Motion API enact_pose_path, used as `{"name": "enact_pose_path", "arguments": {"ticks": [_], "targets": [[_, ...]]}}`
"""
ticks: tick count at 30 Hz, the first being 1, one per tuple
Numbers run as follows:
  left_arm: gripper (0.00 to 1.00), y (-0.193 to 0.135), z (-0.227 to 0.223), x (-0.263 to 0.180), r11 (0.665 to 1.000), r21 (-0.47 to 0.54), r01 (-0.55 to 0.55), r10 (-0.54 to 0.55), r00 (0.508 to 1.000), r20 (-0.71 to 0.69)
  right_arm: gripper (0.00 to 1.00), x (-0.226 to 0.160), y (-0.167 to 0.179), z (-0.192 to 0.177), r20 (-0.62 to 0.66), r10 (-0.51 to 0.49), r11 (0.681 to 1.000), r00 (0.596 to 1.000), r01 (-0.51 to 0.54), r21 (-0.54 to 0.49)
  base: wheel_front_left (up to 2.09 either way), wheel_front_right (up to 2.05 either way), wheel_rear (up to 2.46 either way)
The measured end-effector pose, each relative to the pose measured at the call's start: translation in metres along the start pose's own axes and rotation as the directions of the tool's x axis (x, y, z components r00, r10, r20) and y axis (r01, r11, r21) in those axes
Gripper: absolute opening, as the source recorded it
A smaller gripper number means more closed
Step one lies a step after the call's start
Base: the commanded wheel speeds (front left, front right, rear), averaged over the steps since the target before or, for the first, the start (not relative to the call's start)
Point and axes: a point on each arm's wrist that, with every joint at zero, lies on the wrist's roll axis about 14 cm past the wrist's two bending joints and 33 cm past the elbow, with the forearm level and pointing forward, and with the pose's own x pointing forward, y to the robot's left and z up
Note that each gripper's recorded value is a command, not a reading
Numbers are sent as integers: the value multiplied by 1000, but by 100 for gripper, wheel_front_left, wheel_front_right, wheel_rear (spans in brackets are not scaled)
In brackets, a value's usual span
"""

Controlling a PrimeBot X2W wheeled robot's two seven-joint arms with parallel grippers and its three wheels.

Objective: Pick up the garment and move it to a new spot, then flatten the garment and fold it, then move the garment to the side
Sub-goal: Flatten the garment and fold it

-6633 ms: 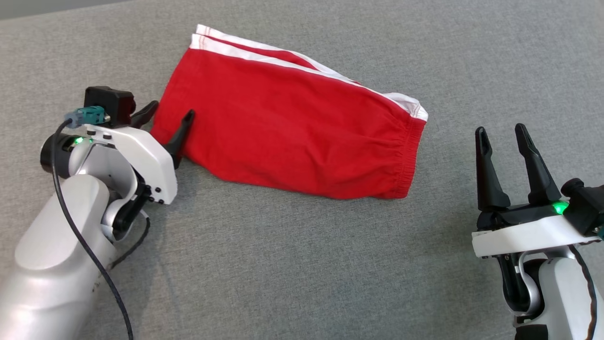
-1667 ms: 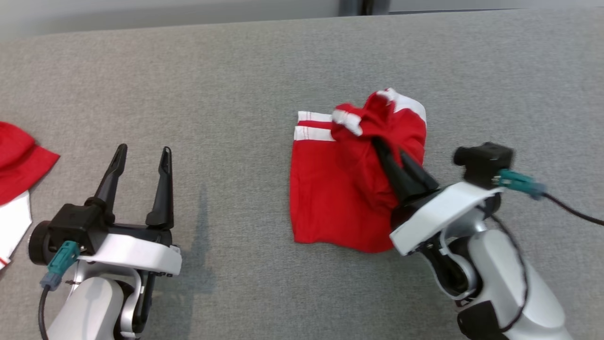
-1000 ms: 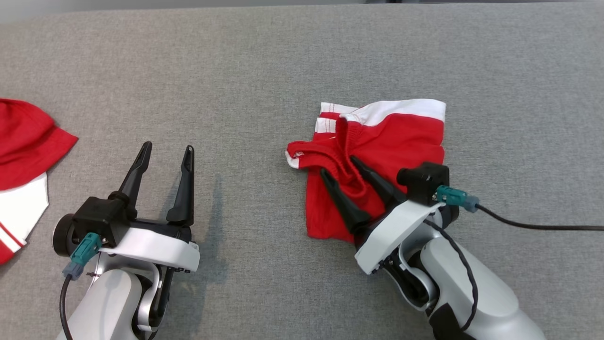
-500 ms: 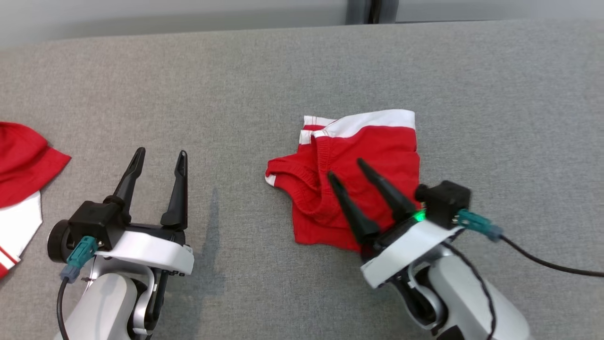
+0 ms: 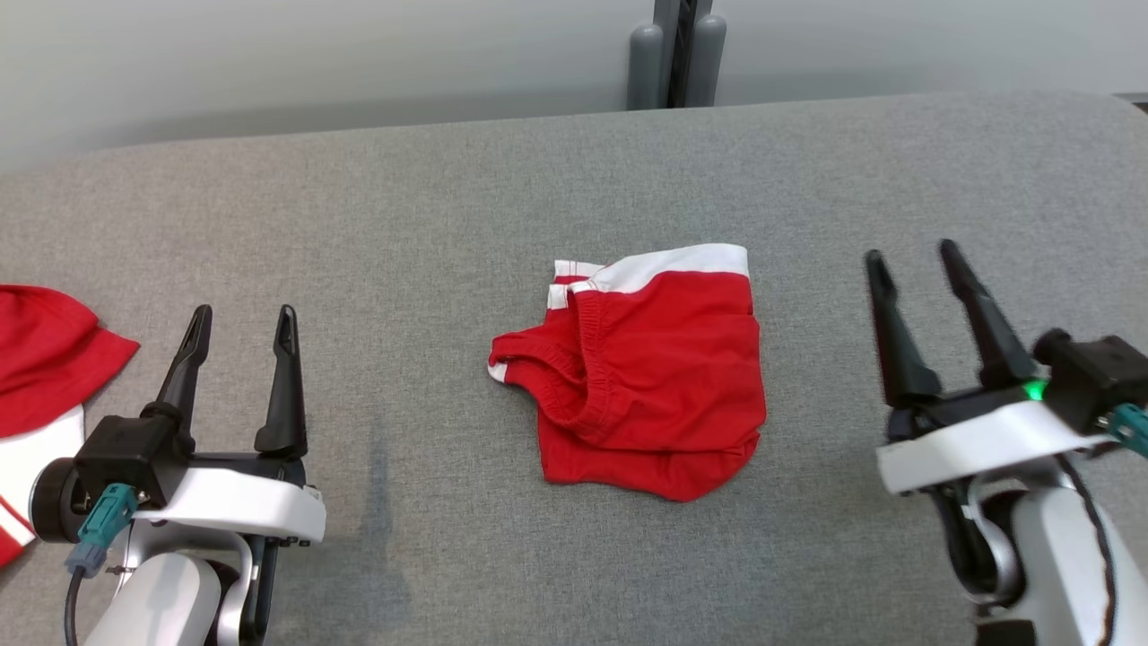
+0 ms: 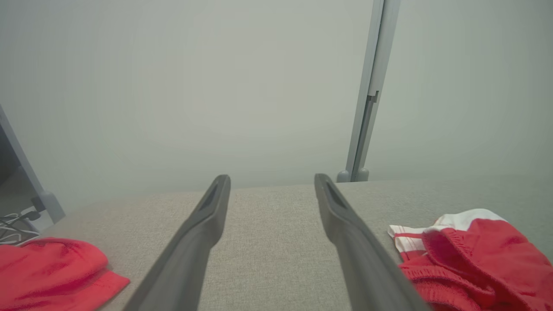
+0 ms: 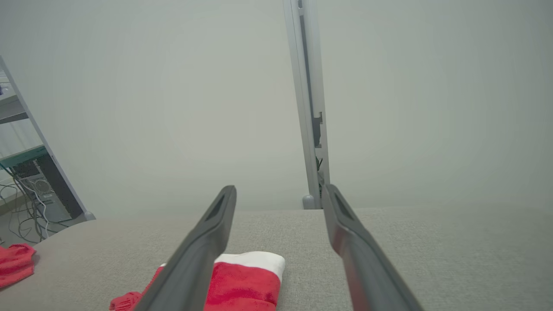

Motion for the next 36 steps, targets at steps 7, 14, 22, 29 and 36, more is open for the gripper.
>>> {"name": "enact_pose_path", "arguments": {"ticks": [7, 14, 22, 29, 36], "targets": [[100, 4, 12, -12, 1000, 12, -15, 15, 1000, 14, 100, -30, -32, 4, -49, -99, 991, 994, 94, -95, 0, 0, 0], [100, 1, 16, -23, 1000, 20, -11, 11, 1000, 9, 100, -54, -39, 1, -92, -138, 984, 986, 126, -126, 0, 0, 0], [100, 0, 19, -26, 1000, 23, -13, 13, 1000, 5, 100, -58, -40, 5, -90, -146, 983, 985, 134, -129, 0, 0, 0], [100, 1, 22, -29, 1000, 23, -21, 21, 1000, 7, 100, -56, -37, 6, -89, -140, 984, 986, 129, -125, 0, 0, 0], [100, 1, 25, -31, 999, 23, -25, 25, 1000, 11, 100, -56, -36, 7, -89, -138, 984, 986, 127, -122, 0, 0, 0]]}}
